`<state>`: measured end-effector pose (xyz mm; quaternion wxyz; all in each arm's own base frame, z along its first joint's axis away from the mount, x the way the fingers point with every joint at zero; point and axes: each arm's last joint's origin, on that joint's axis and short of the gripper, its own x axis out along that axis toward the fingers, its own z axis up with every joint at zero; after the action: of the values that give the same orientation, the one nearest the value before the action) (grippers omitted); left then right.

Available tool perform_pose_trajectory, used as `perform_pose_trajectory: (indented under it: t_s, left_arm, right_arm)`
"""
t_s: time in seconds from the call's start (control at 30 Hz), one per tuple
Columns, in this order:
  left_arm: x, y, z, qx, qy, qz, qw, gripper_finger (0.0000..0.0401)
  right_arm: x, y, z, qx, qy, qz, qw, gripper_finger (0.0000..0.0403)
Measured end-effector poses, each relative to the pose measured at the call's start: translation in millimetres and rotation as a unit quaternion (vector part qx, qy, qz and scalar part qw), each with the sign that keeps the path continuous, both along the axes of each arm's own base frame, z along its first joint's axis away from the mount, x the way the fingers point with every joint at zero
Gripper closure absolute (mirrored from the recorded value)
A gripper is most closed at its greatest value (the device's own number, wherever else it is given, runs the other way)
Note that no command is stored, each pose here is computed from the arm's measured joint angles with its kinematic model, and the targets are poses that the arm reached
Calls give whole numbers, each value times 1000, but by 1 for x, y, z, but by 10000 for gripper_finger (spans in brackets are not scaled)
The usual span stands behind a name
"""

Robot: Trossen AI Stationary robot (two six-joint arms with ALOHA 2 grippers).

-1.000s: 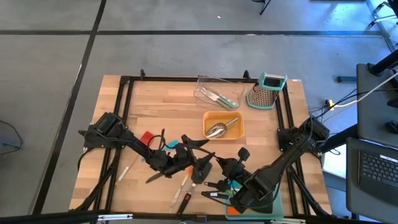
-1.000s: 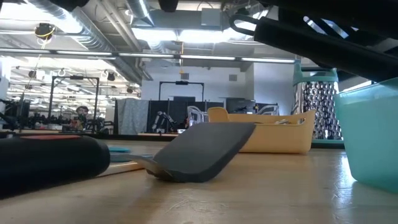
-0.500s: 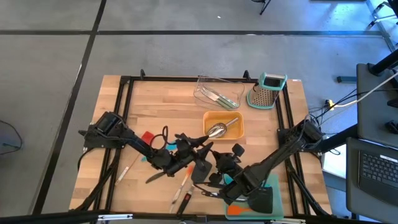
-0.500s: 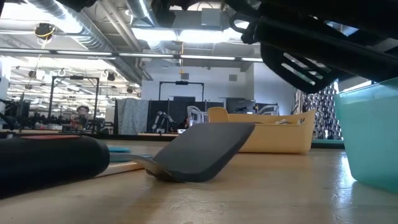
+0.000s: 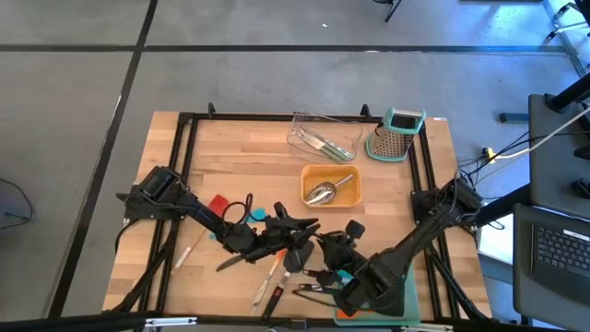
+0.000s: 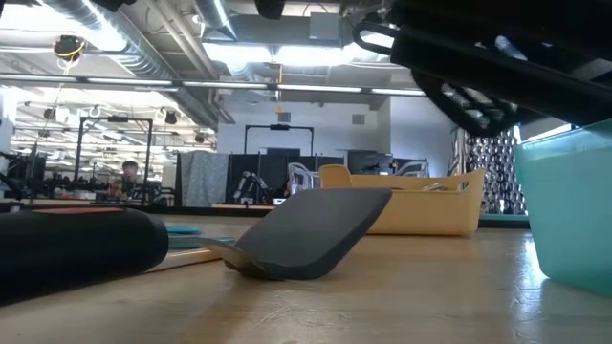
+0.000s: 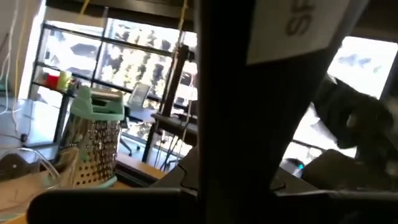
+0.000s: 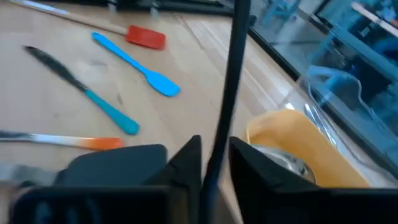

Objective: Pick & Place Kitchen Items
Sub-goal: Put the black spatula into the green bin

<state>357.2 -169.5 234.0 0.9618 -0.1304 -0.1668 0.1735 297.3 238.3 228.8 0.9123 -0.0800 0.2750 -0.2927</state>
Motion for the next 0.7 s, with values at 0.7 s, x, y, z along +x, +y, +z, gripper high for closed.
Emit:
perform_pose_trajectory:
  t_s: [0.7]
  left_arm:
    - [11,-24,13,135,-40,-296,945,348]
  right_arm:
    - [-114,89,82,99,-51,196,974,244]
